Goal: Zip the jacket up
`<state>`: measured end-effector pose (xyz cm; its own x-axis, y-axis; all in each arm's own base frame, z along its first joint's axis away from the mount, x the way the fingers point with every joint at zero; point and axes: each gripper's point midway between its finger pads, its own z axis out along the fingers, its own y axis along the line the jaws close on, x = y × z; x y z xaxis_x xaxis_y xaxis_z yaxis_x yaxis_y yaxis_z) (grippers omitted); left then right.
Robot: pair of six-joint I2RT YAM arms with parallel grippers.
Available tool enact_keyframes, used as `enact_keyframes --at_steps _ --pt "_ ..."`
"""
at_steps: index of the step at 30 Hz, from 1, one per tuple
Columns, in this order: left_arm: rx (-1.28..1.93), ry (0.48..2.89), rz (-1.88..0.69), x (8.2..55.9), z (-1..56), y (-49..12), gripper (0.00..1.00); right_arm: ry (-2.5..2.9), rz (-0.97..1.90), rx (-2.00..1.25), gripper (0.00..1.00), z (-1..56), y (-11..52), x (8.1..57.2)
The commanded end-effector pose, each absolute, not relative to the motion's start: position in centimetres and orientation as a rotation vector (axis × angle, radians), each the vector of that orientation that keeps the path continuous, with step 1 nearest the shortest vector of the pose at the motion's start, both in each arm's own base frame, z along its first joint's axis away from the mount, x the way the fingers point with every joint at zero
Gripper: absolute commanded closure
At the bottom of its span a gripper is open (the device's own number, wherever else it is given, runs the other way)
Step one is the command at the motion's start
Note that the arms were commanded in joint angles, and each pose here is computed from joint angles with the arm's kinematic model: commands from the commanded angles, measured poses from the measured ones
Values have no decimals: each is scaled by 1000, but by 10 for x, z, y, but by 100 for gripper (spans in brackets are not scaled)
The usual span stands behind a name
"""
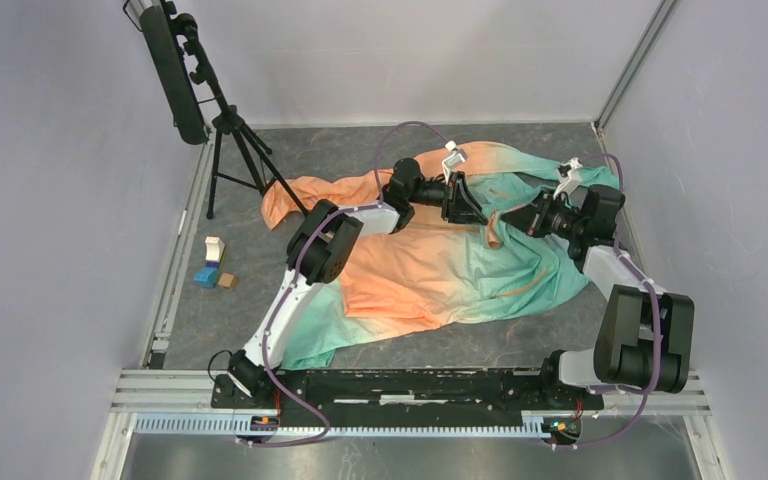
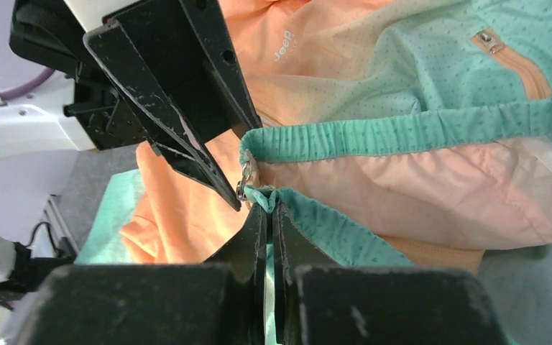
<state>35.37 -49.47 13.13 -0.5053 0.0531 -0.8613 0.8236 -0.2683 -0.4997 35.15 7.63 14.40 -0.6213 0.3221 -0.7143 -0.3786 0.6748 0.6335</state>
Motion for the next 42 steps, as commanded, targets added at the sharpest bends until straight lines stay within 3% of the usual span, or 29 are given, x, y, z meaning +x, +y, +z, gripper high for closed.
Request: enact_keyframes --at_steps 1,4,10,13,15,16,17,21,25,29,33,42 --pt "1045 1387 -1745 363 174 -494 54 1846 875 -232 100 163 73 360" --pt "951 1438 -1742 369 178 -485 44 1778 849 -269 100 173 74 361" --pt "732 1555 -1766 367 204 -472 41 1732 744 -321 100 183 68 364" --pt "337 1853 -1750 383 196 -462 44 1719 707 -337 100 189 66 364" --pt "128 2078 -1757 364 187 -458 44 1709 692 -345 100 194 66 363" --pt "89 2119 -1764 352 198 -458 20 1710 683 -348 100 194 66 363" --pt "51 2164 -1749 340 201 -459 11 1710 673 -355 100 194 66 362" --pt "-194 2232 -1664 331 226 -451 7 1709 657 -364 100 191 67 360" --pt "-478 2321 -1583 336 226 -453 24 1696 655 -372 100 197 69 358" --pt "-650 2343 -1434 346 220 -458 29 1673 627 -388 100 206 69 355" --pt "-757 2371 -1357 354 204 -465 33 1658 614 -398 100 209 71 352" --pt "-586 2420 -1106 366 205 -469 29 1664 611 -421 100 208 78 349"
